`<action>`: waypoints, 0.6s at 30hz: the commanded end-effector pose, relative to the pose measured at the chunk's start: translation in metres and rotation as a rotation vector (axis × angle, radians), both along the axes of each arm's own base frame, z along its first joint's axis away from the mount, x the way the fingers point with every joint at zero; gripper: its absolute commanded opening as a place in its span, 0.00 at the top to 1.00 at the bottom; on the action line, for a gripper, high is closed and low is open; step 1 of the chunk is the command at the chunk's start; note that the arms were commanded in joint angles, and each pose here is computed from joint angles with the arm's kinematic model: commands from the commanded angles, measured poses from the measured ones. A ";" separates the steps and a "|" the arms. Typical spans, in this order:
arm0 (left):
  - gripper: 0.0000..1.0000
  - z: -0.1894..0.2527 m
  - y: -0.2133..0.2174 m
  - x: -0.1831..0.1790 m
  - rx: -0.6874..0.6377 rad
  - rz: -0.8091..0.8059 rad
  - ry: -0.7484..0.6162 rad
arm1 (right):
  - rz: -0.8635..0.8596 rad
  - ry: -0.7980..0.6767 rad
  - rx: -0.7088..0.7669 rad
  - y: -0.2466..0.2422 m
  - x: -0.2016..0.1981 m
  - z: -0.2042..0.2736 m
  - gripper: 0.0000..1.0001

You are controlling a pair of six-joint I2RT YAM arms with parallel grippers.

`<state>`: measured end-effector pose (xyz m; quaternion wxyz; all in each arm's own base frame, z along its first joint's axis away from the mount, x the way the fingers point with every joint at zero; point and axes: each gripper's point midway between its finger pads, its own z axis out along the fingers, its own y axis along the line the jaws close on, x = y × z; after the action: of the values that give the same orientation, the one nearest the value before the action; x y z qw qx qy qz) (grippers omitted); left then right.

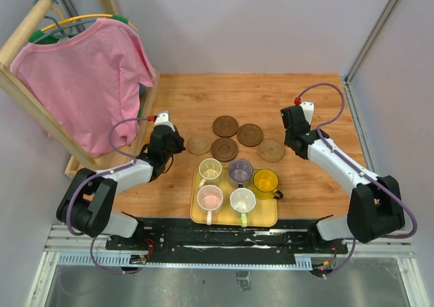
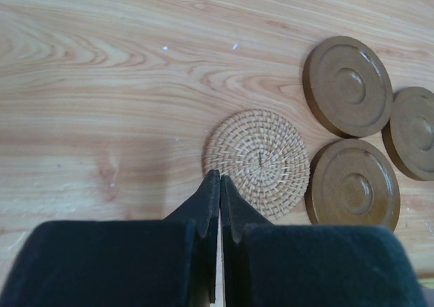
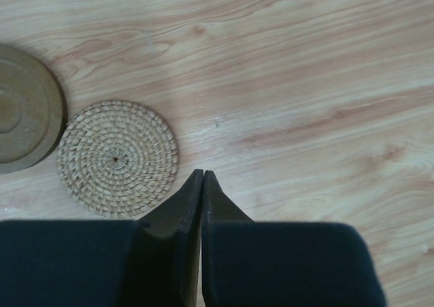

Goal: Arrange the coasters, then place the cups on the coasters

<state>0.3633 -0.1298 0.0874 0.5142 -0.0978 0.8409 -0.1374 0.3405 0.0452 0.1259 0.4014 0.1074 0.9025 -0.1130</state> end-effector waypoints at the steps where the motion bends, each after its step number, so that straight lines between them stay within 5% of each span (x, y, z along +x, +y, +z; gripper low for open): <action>1: 1.00 0.010 -0.025 0.013 -0.032 -0.113 -0.048 | 0.084 0.044 0.109 0.026 0.007 -0.010 0.99; 8: 0.99 -0.002 -0.040 0.019 -0.047 -0.175 -0.028 | 0.189 0.069 0.246 0.057 0.005 -0.032 0.99; 18: 0.99 -0.006 -0.047 0.024 -0.052 -0.194 -0.010 | 0.208 0.032 0.261 0.060 0.009 -0.025 0.99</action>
<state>0.3802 -0.1672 0.0677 0.4838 -0.0409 0.8530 -0.1913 0.3424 0.1036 0.0893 0.3616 0.0569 0.9301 0.0311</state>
